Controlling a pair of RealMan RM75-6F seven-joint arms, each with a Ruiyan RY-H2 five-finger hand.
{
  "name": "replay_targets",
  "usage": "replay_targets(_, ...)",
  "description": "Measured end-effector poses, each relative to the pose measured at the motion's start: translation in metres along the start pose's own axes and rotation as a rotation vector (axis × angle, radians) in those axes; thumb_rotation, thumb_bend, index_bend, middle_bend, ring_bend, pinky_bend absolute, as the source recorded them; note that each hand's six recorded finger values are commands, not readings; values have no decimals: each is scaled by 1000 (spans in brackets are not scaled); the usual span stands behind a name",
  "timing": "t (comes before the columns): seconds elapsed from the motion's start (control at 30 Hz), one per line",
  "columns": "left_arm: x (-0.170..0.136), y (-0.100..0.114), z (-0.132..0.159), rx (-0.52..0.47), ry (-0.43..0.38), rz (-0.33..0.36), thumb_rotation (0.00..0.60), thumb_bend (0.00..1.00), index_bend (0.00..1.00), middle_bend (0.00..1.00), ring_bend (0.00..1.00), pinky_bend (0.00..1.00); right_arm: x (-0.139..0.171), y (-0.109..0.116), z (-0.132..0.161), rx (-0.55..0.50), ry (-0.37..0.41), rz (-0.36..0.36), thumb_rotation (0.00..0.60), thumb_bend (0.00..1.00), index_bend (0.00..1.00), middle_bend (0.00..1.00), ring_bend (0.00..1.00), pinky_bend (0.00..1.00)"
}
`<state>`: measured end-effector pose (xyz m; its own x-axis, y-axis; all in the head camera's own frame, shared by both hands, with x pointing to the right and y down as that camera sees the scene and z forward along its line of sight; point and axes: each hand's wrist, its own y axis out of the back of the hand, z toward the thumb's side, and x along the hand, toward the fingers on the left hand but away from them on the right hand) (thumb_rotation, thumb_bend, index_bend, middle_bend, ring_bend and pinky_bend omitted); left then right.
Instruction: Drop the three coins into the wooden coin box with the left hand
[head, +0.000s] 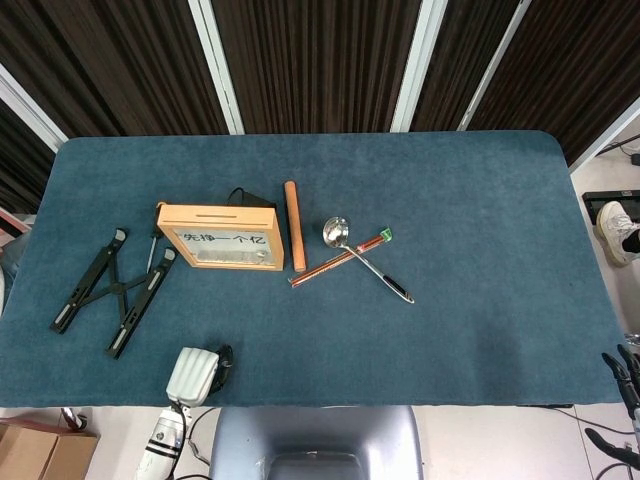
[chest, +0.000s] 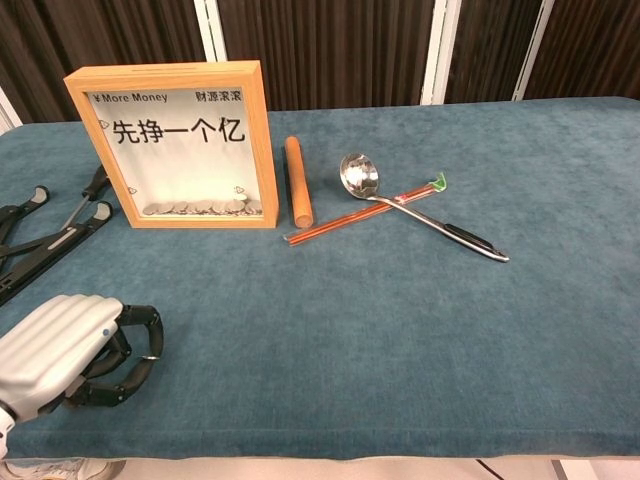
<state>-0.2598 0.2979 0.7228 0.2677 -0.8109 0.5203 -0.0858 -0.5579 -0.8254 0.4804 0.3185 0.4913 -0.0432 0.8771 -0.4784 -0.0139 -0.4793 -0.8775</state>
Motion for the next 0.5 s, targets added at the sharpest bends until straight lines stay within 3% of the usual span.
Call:
replay_targets(0.27,0,3,-3,5,5,7,600,444,526,1000,1000,1000,0,0,0,1,0,1,600,208,0,0,0,0)
replay_targets(0.5,0,3,-3,2,6,8,600,448,617,1000,1000,1000,0,0,0,2,0,1,600,207,0,0,0,0)
